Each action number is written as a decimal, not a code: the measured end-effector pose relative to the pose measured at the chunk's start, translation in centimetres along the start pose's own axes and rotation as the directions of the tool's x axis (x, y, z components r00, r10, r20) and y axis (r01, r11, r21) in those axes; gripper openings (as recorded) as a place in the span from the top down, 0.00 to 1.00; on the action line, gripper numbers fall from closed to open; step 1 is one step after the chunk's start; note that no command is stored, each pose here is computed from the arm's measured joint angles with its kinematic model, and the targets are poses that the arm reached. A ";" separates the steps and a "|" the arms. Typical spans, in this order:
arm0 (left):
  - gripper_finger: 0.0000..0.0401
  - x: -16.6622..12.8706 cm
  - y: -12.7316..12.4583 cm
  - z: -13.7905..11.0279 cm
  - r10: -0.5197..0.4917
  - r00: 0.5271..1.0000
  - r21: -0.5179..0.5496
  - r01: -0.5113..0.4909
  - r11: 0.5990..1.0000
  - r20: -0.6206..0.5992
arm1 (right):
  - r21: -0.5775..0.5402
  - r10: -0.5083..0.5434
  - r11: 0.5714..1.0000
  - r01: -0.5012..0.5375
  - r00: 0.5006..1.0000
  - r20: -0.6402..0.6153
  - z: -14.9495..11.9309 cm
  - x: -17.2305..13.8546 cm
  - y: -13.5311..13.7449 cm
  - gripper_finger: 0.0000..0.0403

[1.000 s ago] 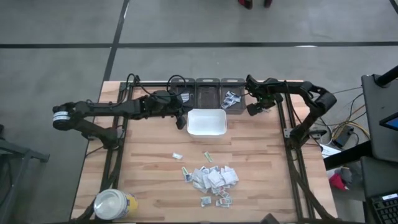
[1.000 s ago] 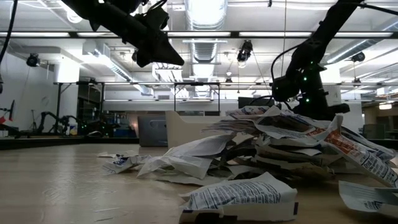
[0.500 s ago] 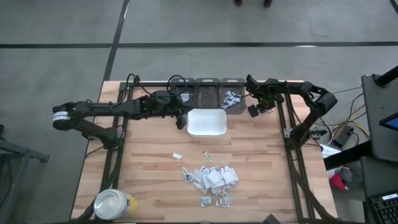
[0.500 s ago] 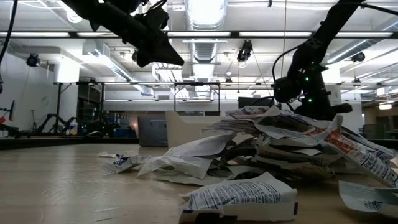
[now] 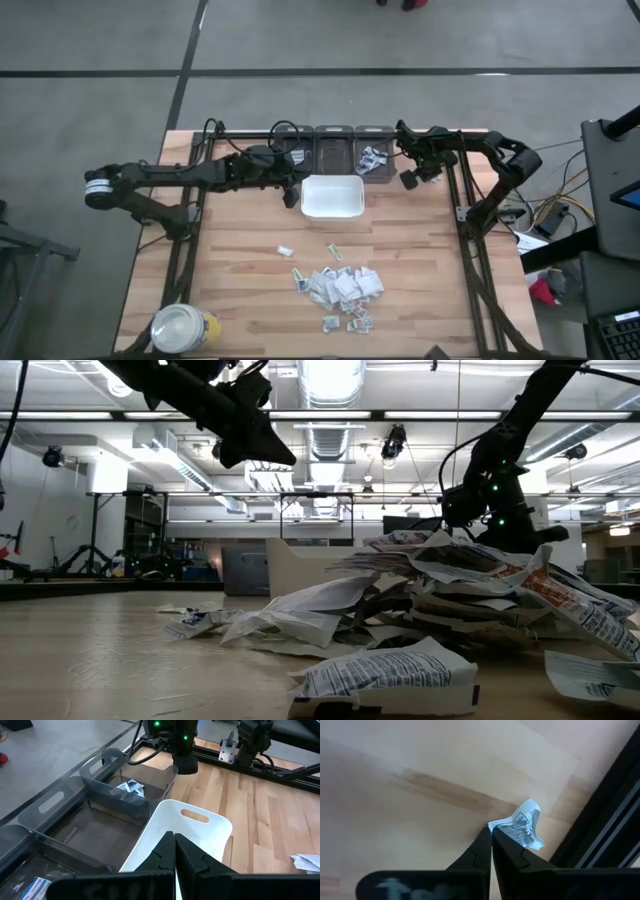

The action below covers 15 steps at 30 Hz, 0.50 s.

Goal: Pick & Place First Aid Supplies
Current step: Put the white alcohol pad into the right black bin

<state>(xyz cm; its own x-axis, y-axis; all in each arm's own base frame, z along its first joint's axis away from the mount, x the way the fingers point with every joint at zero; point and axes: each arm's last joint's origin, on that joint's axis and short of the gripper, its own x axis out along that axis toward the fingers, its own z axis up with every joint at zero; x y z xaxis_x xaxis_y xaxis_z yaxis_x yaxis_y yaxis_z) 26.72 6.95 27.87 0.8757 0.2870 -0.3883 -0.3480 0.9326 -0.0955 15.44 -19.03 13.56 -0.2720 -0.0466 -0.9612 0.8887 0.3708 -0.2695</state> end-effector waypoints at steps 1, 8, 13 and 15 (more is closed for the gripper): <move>1.00 0.0 0.0 0.0 0.000 1.000 0.000 0.000 1.000 0.000 | -0.006 -0.002 1.000 0.002 1.000 -0.005 0.0 0.0 0.0 0.98; 1.00 0.0 0.0 0.0 0.000 1.000 0.003 0.000 1.000 0.000 | -0.050 -0.018 0.999 0.014 0.998 -0.062 -1.3 -1.1 -0.7 0.98; 1.00 0.0 0.0 0.0 0.000 1.000 0.024 0.000 1.000 0.000 | -0.059 0.051 0.997 -0.052 0.999 -0.019 -2.9 -4.1 -1.9 0.98; 1.00 0.0 0.0 0.0 -0.002 1.000 0.029 0.002 1.000 0.000 | -0.071 0.151 0.986 -0.148 0.988 0.038 -3.6 -5.6 -2.3 0.98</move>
<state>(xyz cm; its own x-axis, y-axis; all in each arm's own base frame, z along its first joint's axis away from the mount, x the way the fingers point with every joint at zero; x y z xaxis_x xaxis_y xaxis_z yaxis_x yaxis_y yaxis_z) 26.72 6.94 27.87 0.8763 0.2852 -0.3883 -0.3363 0.9392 -0.0692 13.59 -16.29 19.79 -0.1207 -0.0251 -0.9924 0.8908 0.4385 -0.1194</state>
